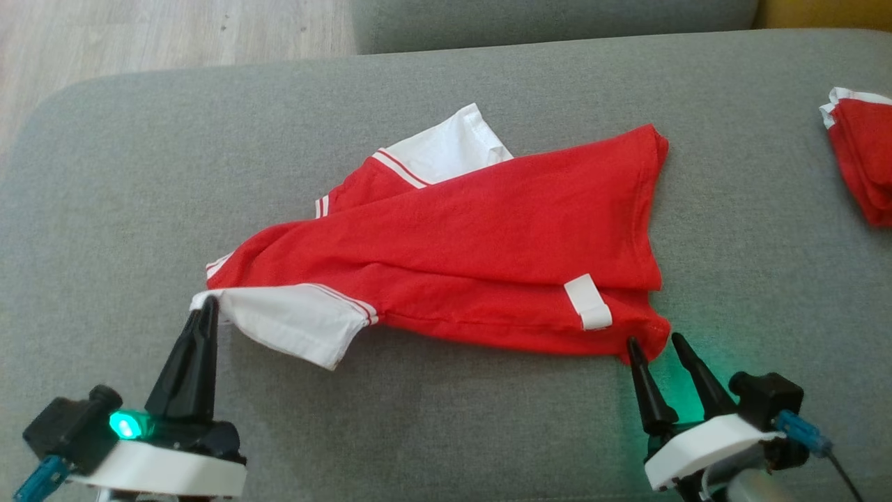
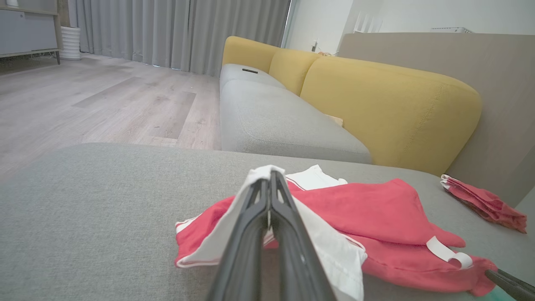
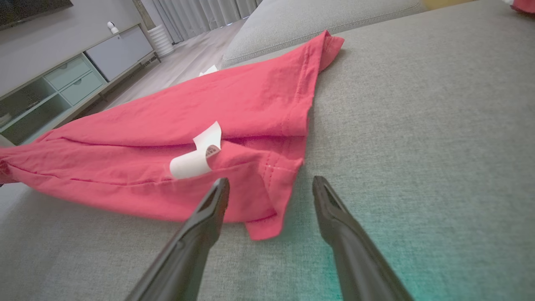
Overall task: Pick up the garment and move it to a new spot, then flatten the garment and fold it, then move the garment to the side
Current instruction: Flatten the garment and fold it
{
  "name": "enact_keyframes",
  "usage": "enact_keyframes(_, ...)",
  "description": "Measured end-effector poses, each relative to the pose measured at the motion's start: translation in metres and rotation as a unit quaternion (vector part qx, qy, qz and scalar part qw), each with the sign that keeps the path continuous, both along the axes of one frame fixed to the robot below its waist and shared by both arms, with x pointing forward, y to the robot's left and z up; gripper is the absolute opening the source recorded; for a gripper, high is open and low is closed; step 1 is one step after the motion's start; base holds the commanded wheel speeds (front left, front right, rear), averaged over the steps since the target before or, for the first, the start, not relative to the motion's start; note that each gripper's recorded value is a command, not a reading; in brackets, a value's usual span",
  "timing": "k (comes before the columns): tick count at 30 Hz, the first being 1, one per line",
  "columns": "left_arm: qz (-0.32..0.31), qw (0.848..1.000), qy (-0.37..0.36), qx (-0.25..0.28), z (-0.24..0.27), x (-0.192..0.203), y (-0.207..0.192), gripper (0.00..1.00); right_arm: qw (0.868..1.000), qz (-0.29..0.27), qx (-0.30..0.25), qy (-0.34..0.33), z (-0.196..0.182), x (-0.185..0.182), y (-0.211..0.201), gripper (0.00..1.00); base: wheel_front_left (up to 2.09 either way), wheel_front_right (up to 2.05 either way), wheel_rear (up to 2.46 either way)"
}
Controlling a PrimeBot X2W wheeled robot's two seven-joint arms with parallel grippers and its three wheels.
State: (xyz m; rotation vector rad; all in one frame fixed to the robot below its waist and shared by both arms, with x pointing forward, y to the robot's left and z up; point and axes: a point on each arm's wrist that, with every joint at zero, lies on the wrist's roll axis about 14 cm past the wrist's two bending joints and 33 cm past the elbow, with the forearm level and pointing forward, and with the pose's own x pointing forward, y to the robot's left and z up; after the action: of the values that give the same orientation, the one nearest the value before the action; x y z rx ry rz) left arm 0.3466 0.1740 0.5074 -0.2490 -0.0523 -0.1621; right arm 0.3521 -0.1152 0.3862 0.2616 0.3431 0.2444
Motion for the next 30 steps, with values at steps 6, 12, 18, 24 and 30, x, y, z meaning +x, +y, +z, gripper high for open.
enact_keyframes(6, 0.004, 1.000, 0.003, 0.003, -0.002, 0.000, 0.003, 0.00, 1.000, 0.000, 0.017, 0.005, 0.001, 0.000, 0.000, 1.00, 0.00, 0.00, 0.00)
enact_keyframes(12, 0.006, 1.000, 0.022, 0.020, -0.015, -0.002, 0.008, 0.00, 0.999, -0.003, 0.049, 0.010, 0.004, 0.007, 0.001, 0.88, 0.00, 0.00, 0.00)
enact_keyframes(18, 0.010, 0.999, 0.032, 0.023, -0.022, -0.002, 0.011, 0.00, 0.996, -0.011, 0.082, 0.033, 0.001, 0.007, 0.003, 0.78, 0.00, 0.00, 0.00)
enact_keyframes(24, 0.009, 0.999, 0.026, 0.027, -0.019, 0.002, 0.011, 0.00, 0.996, -0.006, 0.082, 0.043, -0.002, 0.005, 0.001, 0.50, 0.00, 0.00, 0.00)
enact_keyframes(30, 0.010, 0.999, 0.028, 0.028, -0.020, 0.002, 0.011, 0.00, 0.995, -0.003, 0.086, 0.043, -0.001, 0.005, 0.002, 0.24, 0.00, 0.00, 0.00)
